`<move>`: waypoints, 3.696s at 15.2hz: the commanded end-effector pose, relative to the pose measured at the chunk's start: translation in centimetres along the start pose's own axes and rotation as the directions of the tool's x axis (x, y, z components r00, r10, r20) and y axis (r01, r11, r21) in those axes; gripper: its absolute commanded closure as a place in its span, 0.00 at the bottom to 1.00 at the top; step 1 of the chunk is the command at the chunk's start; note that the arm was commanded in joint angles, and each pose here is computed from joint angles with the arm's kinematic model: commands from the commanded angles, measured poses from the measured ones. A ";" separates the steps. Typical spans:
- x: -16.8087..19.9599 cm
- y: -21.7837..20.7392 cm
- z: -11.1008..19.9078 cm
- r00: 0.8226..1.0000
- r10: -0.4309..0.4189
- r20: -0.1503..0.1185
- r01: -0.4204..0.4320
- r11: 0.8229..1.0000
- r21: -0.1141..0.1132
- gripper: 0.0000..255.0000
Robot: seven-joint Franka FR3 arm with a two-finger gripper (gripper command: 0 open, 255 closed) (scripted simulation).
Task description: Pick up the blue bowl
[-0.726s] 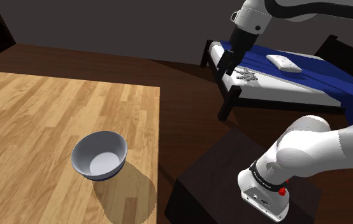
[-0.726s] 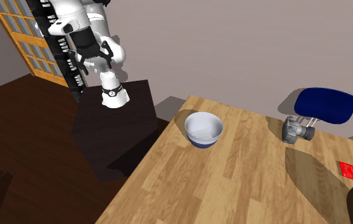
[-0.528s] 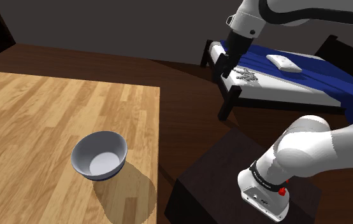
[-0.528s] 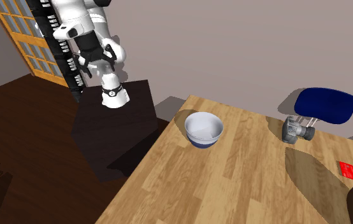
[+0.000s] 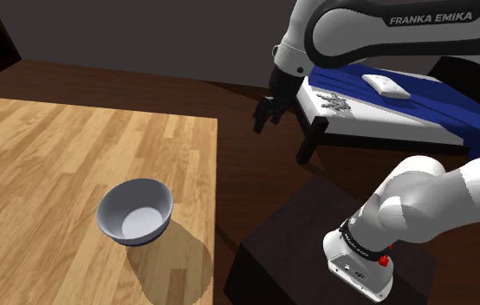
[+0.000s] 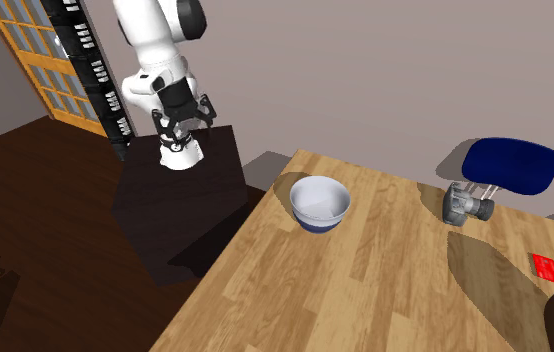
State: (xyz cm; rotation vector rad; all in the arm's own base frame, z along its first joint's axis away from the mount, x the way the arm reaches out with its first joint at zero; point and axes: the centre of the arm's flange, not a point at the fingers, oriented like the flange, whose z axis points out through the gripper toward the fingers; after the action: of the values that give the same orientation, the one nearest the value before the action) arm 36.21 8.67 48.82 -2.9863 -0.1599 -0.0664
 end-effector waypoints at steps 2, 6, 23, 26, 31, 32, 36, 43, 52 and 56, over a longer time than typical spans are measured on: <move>1.7 -2.3 2.8 1.000 -0.005 -0.003 0.005 1.000 0.009 0.00; 3.8 -5.4 6.4 1.000 -0.013 -0.005 0.013 1.000 0.020 0.00; 12.5 -18.9 21.4 0.999 -0.046 -0.013 0.047 0.997 0.065 0.00; 13.4 -20.3 23.5 0.999 -0.049 -0.014 0.050 0.996 0.070 0.00; 13.2 -19.9 26.1 0.999 -0.049 -0.014 0.050 0.996 0.070 0.00; 13.2 -19.8 26.7 0.999 -0.049 -0.014 0.050 0.996 0.070 0.00; 13.2 -19.8 27.0 0.999 -0.049 -0.014 0.050 0.996 0.070 1.00; 13.3 -19.8 27.0 0.999 -0.049 -0.014 0.050 0.996 0.070 1.00; 13.4 -20.4 22.8 0.999 -0.049 -0.014 0.050 0.996 0.070 1.00; 13.5 -20.7 20.7 0.999 -0.049 -0.014 0.050 0.996 0.070 1.00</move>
State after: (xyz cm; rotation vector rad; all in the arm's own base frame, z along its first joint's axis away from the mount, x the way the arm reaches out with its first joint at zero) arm 48.23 33.56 31.45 -2.9114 -0.2304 -0.0819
